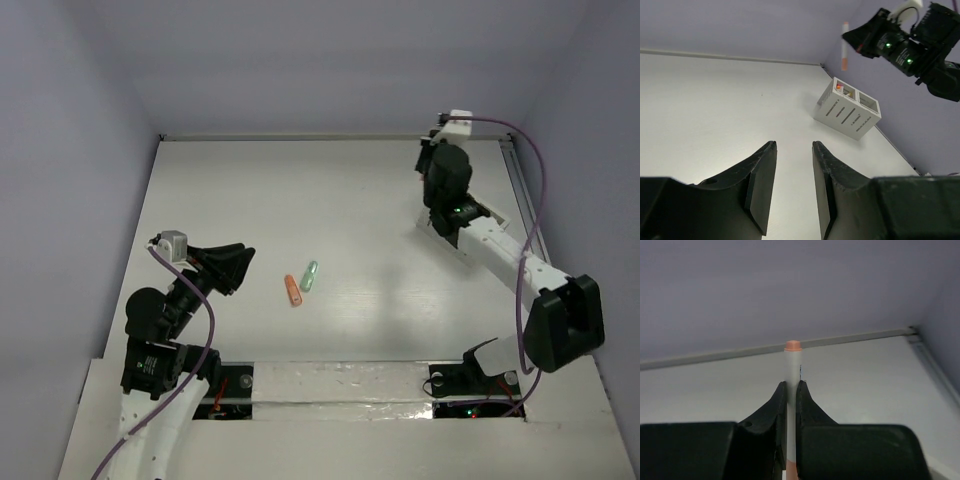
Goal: Sort the stationery into containers
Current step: Place the pen in the storage box.
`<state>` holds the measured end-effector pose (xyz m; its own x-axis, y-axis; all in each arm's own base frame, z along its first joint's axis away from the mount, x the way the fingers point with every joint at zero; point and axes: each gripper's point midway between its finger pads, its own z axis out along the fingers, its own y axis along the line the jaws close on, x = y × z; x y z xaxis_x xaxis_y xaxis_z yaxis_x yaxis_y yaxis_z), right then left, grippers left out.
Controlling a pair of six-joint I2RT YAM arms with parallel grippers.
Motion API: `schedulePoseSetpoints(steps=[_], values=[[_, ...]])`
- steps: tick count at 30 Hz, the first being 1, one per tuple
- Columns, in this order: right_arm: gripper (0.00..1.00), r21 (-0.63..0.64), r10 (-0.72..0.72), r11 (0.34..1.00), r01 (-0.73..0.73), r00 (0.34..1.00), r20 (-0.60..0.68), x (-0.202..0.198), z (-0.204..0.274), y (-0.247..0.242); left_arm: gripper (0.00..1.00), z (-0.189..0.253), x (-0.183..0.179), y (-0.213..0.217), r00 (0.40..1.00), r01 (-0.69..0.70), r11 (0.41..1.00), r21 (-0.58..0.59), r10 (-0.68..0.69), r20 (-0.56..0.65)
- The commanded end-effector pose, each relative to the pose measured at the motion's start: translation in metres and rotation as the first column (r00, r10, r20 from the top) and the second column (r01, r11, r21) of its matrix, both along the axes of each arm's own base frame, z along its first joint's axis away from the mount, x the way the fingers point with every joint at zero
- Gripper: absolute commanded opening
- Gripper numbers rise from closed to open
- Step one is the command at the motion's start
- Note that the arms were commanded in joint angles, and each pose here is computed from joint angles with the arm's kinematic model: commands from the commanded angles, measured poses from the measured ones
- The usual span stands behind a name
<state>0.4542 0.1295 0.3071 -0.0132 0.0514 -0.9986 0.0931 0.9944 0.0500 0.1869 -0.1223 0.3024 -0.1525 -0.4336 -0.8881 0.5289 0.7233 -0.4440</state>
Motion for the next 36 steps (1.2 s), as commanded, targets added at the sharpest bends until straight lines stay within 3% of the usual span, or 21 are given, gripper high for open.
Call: schedulePoseSetpoints(steps=[1, 5, 12, 28, 30, 31, 32, 35, 36], values=[[0.00, -0.031, -0.140, 0.990, 0.141, 0.989, 0.043, -0.003, 0.007, -0.063, 0.32, 0.023, -0.007, -0.002, 0.997, 0.018, 1.000, -0.012, -0.017, 0.078], [0.00, -0.050, -0.243, 0.968, 0.248, 0.967, 0.080, -0.011, 0.015, -0.111, 0.32, 0.023, -0.007, -0.001, 0.997, 0.014, 1.000, -0.015, -0.013, 0.080], [0.00, -0.073, -0.315, 0.946, 0.315, 0.949, 0.007, 0.000, -0.023, -0.150, 0.32, 0.023, -0.008, -0.001, 0.997, 0.013, 1.000, -0.012, -0.012, 0.082], [0.00, -0.109, -0.310, 0.949, 0.297, 0.940, -0.144, 0.009, -0.090, -0.146, 0.32, 0.024, -0.008, 0.000, 0.996, 0.012, 1.000, -0.012, -0.011, 0.085], [0.07, -0.073, -0.299, 0.954, 0.290, 0.941, -0.161, 0.006, -0.099, -0.142, 0.32, 0.026, -0.010, 0.000, 0.995, 0.014, 1.000, -0.016, -0.012, 0.094], [0.13, -0.063, -0.290, 0.957, 0.283, 0.945, -0.152, 0.004, -0.096, -0.141, 0.32, 0.025, -0.010, 0.000, 0.995, 0.012, 1.000, -0.016, -0.011, 0.094], [0.26, -0.044, -0.282, 0.959, 0.279, 0.949, -0.143, 0.003, -0.094, -0.140, 0.32, 0.025, -0.010, 0.000, 0.996, 0.013, 1.000, -0.017, -0.011, 0.092], [0.47, 0.017, -0.239, 0.970, 0.243, 0.962, -0.135, 0.000, -0.082, -0.131, 0.31, 0.024, -0.009, -0.001, 0.996, 0.016, 1.000, -0.013, -0.015, 0.088], [0.48, 0.027, -0.232, 0.971, 0.237, 0.963, -0.139, -0.001, -0.078, -0.130, 0.32, 0.025, -0.009, -0.001, 0.996, 0.017, 1.000, -0.014, -0.015, 0.090]])
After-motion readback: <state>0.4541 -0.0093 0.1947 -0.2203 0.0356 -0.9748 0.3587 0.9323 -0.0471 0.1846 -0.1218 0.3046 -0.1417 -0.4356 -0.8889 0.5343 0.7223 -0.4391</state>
